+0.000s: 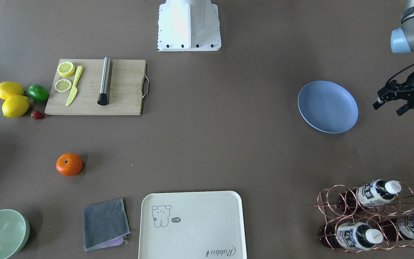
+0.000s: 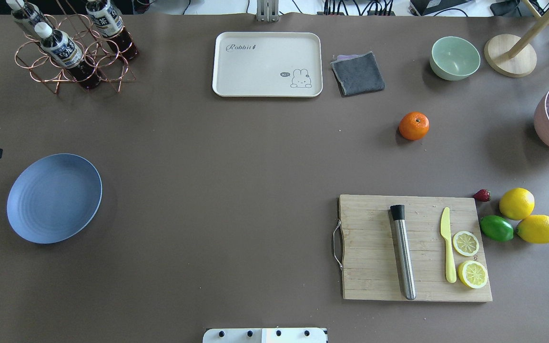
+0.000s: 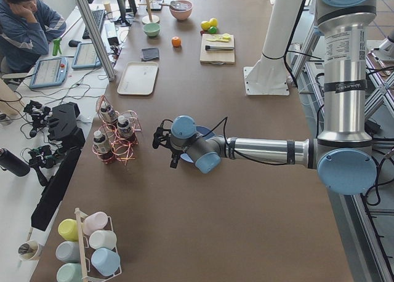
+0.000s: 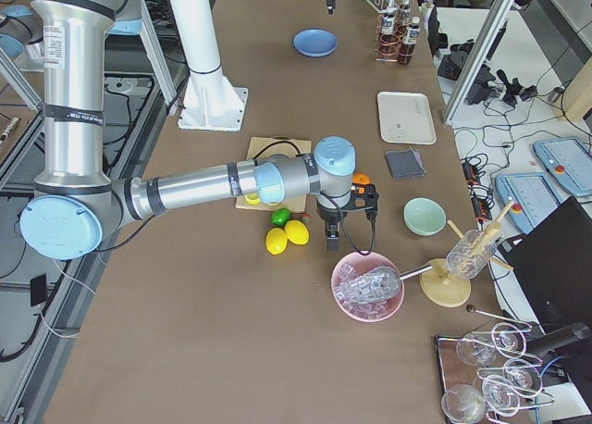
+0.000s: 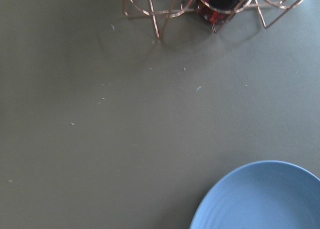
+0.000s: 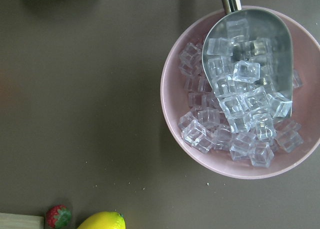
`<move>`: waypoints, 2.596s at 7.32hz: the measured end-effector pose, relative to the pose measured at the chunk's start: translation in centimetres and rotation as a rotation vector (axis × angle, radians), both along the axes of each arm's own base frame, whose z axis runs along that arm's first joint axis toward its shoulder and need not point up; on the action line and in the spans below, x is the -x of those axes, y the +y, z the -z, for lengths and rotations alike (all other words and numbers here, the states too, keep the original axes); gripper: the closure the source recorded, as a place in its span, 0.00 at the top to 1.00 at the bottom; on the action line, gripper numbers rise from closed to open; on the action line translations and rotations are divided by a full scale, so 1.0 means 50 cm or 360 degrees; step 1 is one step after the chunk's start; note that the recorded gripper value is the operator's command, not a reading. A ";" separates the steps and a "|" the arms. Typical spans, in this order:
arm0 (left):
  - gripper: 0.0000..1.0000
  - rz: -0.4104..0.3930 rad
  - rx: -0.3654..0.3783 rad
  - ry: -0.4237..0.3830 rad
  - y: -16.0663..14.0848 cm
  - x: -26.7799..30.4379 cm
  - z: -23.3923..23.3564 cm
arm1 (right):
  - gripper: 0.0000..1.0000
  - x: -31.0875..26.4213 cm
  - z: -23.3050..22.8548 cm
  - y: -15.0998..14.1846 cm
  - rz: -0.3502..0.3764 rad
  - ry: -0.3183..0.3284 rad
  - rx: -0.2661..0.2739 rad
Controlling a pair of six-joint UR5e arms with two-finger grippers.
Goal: Pick orange to plate
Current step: 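Push the blue plate with the left gripper toward the table centre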
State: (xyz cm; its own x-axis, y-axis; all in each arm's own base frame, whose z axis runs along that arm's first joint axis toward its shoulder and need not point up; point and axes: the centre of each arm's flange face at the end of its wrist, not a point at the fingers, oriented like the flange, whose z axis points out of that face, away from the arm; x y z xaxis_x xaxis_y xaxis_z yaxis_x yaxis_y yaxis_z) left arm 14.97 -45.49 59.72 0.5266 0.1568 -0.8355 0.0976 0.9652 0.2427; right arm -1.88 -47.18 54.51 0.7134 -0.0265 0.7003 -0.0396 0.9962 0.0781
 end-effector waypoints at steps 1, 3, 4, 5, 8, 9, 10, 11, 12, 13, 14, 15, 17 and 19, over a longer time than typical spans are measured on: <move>0.94 0.0006 0.0006 0.0012 0.028 -0.066 -0.033 | 1.00 0.012 0.005 0.001 -0.0011 -0.0009 -0.0017; 0.43 0.0015 -0.0009 0.0008 0.069 -0.143 -0.081 | 1.00 0.019 0.008 0.002 -0.0017 -0.0015 -0.0036; 0.00 0.0016 -0.0012 0.0015 0.081 -0.153 -0.093 | 1.00 0.020 0.008 0.002 -0.0019 -0.0015 -0.0039; 0.00 0.0010 -0.0012 0.0022 0.089 -0.154 -0.098 | 1.00 0.020 0.009 0.002 -0.0019 -0.0014 -0.0040; 0.00 -0.0073 -0.0008 0.0121 0.104 -0.137 -0.087 | 1.00 0.020 0.010 0.001 -0.0019 -0.0015 -0.0043; 0.00 -0.0103 0.0012 0.0176 0.098 -0.113 -0.077 | 1.00 0.020 0.011 0.001 -0.0019 -0.0015 -0.0044; 0.00 -0.0125 0.0024 0.0233 0.085 -0.093 -0.056 | 1.00 0.020 0.011 0.001 -0.0019 -0.0015 -0.0045; 0.00 -0.0125 0.0043 0.0298 0.065 -0.084 -0.017 | 1.00 0.020 0.011 0.001 -0.0019 -0.0015 -0.0044; 0.00 -0.0092 0.0089 0.0379 0.033 -0.094 0.042 | 1.00 0.020 0.011 0.001 -0.0019 -0.0015 -0.0044; 0.00 -0.0048 0.0141 0.0468 -0.011 -0.127 0.119 | 1.00 0.021 0.012 0.000 -0.0019 -0.0016 -0.0045; 0.00 -0.0008 0.0173 0.0520 -0.049 -0.185 0.194 | 1.00 0.021 0.012 0.000 -0.0019 -0.0017 -0.0046; 0.00 0.0034 0.0189 0.0521 -0.075 -0.274 0.266 | 1.00 0.021 0.013 -0.001 -0.0019 -0.0018 -0.0046; 0.00 0.0121 0.0232 0.0444 -0.075 -0.509 0.433 | 1.00 0.021 0.013 -0.001 -0.0019 -0.0018 -0.0045; 0.00 0.0177 0.0210 0.0348 -0.008 -0.720 0.566 | 1.00 0.022 0.011 -0.002 -0.0019 -0.0016 -0.0043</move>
